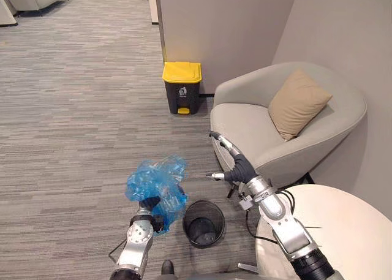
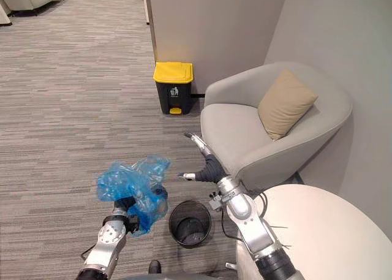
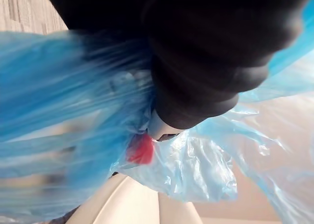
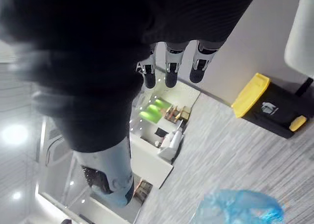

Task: Gather rubbish on tea table into small bin, then transfer packed bag to large trash can.

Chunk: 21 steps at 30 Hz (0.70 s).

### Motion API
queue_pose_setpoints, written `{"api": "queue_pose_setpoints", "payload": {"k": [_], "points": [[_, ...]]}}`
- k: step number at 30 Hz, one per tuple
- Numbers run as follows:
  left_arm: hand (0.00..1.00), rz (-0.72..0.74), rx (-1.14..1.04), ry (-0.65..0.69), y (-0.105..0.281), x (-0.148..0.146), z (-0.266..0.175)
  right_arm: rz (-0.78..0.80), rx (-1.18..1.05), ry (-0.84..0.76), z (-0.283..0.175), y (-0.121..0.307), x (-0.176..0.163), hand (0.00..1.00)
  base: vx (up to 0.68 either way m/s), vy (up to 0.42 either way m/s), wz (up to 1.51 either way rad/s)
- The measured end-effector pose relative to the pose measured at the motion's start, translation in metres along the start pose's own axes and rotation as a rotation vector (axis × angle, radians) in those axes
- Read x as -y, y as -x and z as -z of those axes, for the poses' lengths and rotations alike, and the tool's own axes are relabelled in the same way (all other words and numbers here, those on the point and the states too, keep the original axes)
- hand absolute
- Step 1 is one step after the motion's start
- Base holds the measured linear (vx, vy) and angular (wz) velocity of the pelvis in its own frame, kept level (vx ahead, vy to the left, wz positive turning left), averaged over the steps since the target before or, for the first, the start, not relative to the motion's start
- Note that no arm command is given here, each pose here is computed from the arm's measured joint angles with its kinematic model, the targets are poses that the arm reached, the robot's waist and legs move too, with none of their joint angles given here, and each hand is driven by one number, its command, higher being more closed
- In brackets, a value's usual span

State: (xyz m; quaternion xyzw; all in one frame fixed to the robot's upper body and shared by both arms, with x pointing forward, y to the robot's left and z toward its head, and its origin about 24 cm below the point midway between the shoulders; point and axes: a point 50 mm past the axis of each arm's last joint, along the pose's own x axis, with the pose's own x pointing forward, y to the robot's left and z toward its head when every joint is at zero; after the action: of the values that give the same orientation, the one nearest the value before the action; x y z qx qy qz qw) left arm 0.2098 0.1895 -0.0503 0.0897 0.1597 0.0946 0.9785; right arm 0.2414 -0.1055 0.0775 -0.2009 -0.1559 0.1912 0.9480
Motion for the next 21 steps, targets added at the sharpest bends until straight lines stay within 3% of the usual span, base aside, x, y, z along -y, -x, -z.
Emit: {"api": "queue_pose_setpoints", "payload": {"k": [4, 11, 21], "points": [[1.00, -0.031, -0.038, 0.004, 0.006, -0.009, 0.010, 0.079, -0.082, -0.013, 0.015, 0.016, 0.011, 0.00, 0.00, 0.000, 0.00], [1.00, -0.069, -0.173, 0.025, 0.024, -0.029, 0.042, 0.258, -0.433, -0.256, 0.079, 0.065, 0.004, 0.00, 0.00, 0.000, 0.00], [1.00, -0.021, -0.357, 0.032, 0.050, -0.025, 0.083, 0.286, -0.714, -0.233, 0.121, 0.102, -0.015, 0.00, 0.00, 0.000, 0.00]]}}
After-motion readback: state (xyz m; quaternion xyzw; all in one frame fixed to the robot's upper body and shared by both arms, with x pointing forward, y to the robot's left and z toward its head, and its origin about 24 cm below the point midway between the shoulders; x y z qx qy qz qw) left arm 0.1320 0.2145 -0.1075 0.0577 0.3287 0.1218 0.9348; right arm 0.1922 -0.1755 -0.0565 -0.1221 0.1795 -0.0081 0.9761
